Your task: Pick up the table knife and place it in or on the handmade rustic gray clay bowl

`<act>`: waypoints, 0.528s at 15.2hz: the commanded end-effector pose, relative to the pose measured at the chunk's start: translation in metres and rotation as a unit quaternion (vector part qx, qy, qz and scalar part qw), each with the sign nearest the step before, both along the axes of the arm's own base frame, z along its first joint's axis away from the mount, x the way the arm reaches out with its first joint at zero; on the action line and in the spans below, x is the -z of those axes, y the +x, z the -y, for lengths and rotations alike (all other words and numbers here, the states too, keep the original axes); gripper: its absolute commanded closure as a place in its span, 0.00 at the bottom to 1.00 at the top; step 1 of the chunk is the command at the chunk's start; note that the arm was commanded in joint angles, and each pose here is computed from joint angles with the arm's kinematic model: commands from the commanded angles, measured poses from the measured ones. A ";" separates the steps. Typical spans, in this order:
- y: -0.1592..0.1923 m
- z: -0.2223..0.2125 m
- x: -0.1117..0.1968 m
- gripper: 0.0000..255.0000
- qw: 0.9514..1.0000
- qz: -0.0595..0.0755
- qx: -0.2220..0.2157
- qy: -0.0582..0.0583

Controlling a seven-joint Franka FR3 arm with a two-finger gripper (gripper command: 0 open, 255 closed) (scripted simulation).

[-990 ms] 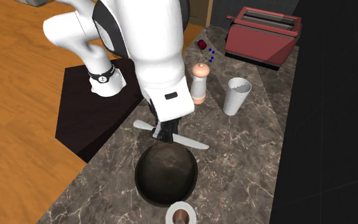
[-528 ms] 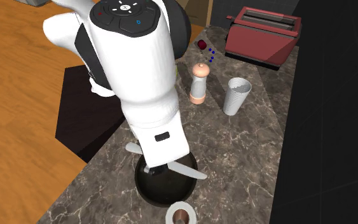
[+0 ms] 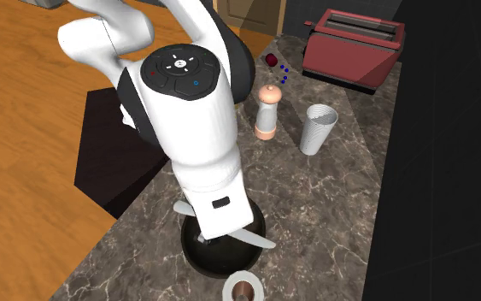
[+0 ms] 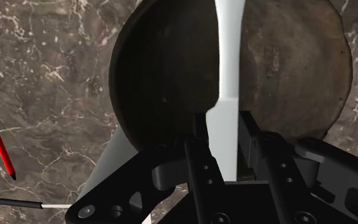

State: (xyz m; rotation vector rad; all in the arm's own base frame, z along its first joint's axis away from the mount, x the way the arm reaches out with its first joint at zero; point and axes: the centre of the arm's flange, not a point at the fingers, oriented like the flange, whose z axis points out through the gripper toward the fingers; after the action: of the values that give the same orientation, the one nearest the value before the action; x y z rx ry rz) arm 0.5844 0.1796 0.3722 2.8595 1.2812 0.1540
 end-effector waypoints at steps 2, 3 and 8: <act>0.000 0.000 0.016 1.00 1.000 0.000 0.000 0.000; 0.000 0.000 0.021 1.00 1.000 0.000 0.000 0.000; 0.000 0.000 0.029 1.00 1.000 0.000 0.000 0.000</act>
State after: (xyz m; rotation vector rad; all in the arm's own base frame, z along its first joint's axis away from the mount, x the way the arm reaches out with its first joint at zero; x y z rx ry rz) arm 0.5853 0.1796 0.3470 2.8575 1.2806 0.1669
